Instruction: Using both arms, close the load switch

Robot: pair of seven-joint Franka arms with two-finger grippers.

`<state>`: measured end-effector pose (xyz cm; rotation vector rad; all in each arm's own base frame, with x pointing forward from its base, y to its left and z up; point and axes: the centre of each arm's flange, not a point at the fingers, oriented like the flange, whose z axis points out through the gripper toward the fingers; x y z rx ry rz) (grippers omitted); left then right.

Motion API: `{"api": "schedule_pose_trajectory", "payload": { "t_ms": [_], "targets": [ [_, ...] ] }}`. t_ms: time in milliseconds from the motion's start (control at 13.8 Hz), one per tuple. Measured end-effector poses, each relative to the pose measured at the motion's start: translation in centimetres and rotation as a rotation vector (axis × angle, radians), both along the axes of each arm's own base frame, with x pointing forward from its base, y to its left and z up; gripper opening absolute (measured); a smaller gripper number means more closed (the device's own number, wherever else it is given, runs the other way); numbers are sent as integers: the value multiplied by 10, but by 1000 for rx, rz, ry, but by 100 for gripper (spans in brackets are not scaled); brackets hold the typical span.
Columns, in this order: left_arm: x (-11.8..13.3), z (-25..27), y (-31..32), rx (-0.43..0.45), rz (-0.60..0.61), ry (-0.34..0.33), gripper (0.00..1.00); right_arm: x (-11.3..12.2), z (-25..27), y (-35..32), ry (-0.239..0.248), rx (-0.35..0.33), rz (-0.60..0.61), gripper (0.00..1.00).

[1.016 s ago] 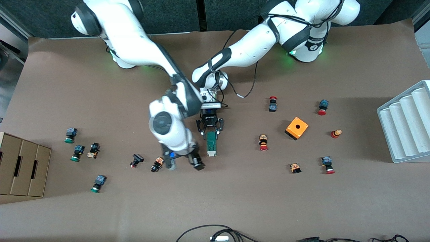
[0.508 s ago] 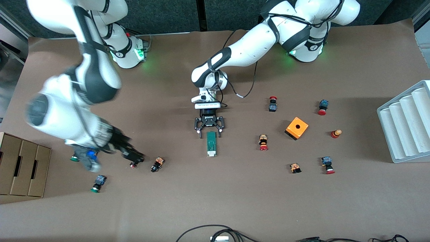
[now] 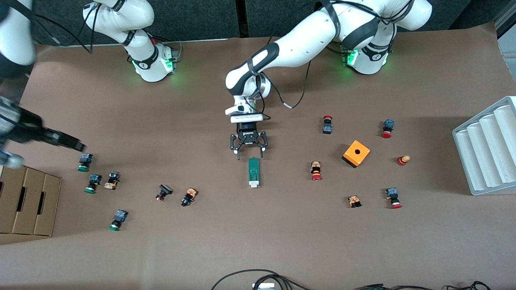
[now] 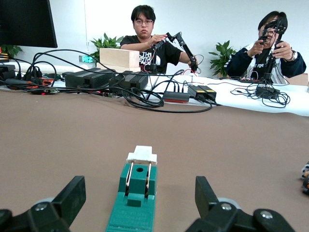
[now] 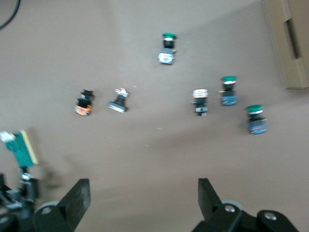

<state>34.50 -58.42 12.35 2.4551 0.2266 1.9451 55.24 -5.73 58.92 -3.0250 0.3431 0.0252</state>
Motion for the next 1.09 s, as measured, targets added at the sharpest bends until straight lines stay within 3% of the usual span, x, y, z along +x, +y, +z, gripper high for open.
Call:
{"api": "schedule_pose_trajectory", "payload": {
  "t_ms": [218,653,1089],
  "targets": [
    [-9,21,-8,-22,11,13,100,-30,11,-20,-1,-30,56,100],
    [-14,101,-21,50,52,124,100,-27,6,-14,14,-67,77,100],
    [-21,212,-20,102,89,291,100,-30,10,-25,17,-71,59,100]
  ]
}}
